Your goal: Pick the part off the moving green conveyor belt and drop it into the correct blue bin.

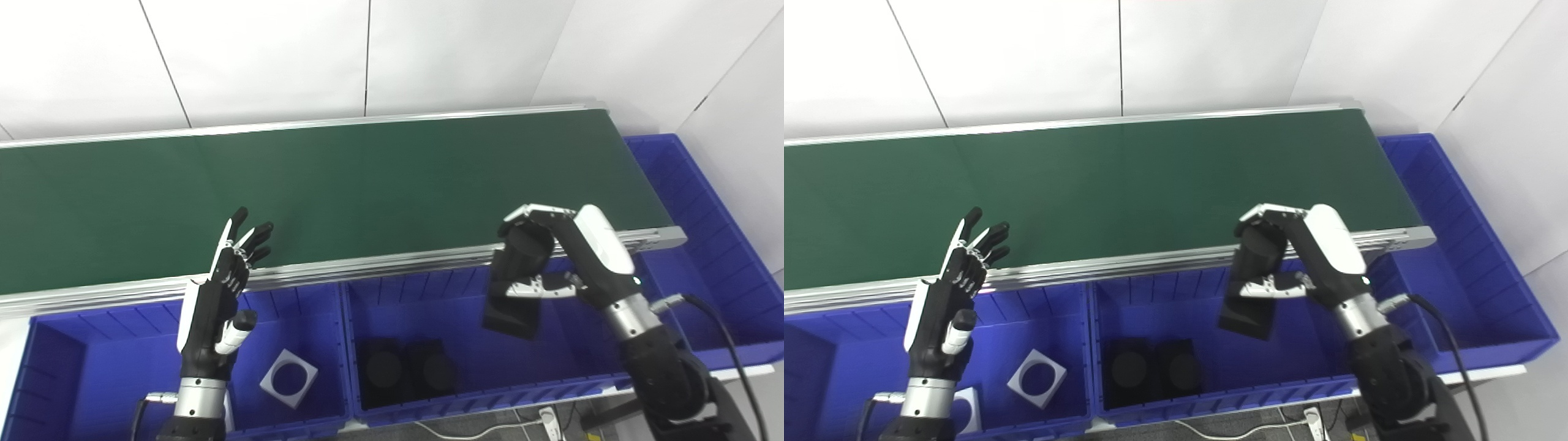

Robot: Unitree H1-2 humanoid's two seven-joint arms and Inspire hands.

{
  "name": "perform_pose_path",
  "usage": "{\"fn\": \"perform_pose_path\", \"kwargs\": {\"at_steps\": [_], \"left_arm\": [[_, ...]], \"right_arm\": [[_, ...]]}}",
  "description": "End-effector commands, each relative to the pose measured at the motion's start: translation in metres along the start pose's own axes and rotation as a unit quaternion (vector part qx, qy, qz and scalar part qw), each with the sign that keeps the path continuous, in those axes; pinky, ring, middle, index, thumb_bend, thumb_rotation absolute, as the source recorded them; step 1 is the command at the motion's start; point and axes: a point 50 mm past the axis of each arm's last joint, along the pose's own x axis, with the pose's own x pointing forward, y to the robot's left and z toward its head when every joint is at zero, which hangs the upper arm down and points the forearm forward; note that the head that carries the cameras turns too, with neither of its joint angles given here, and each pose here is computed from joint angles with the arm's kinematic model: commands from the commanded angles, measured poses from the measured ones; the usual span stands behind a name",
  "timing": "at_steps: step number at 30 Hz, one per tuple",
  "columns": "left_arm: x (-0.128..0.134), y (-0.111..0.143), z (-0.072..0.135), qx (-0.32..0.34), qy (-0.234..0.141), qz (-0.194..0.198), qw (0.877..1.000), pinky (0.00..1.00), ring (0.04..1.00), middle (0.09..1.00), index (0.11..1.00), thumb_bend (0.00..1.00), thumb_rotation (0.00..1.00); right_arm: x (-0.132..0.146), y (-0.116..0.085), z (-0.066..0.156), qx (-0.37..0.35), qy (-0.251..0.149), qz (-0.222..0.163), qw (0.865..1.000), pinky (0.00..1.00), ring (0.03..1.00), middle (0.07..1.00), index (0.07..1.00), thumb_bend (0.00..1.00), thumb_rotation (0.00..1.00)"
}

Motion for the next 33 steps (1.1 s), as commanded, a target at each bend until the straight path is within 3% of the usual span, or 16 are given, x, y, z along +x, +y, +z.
{"fn": "perform_pose_path", "kwargs": {"at_steps": [1,7,10,19,33], "left_arm": [[0.005,-0.001,0.008,-0.002,-0.026,-0.006,1.000,0.86,0.888,0.866,0.971,0.90,0.89],[0.003,0.000,0.007,-0.004,-0.023,-0.006,1.000,0.86,0.884,0.865,0.970,0.91,0.88],[0.002,0.000,0.007,-0.002,-0.024,-0.007,1.000,0.86,0.879,0.865,0.971,0.91,0.89],[-0.003,0.001,0.002,0.000,-0.021,-0.007,1.000,0.87,0.869,0.862,0.968,0.93,0.89],[-0.006,0.001,0.008,0.003,-0.021,-0.005,1.000,0.86,0.866,0.852,0.967,0.94,0.89]], "right_arm": [[-0.001,-0.011,0.004,-0.021,-0.022,-0.003,1.000,0.34,0.395,0.479,0.535,0.51,0.00],[-0.012,-0.001,-0.016,-0.054,-0.011,0.024,0.998,0.35,0.400,0.485,0.529,0.51,0.00],[-0.016,0.006,-0.027,-0.063,0.013,0.039,0.997,0.35,0.397,0.489,0.531,0.51,0.00],[-0.017,0.024,-0.052,-0.068,0.035,0.039,0.996,0.38,0.410,0.495,0.507,0.52,0.00],[-0.003,0.064,-0.064,-0.067,0.051,0.053,0.995,0.33,0.386,0.477,0.541,0.51,0.00]]}}
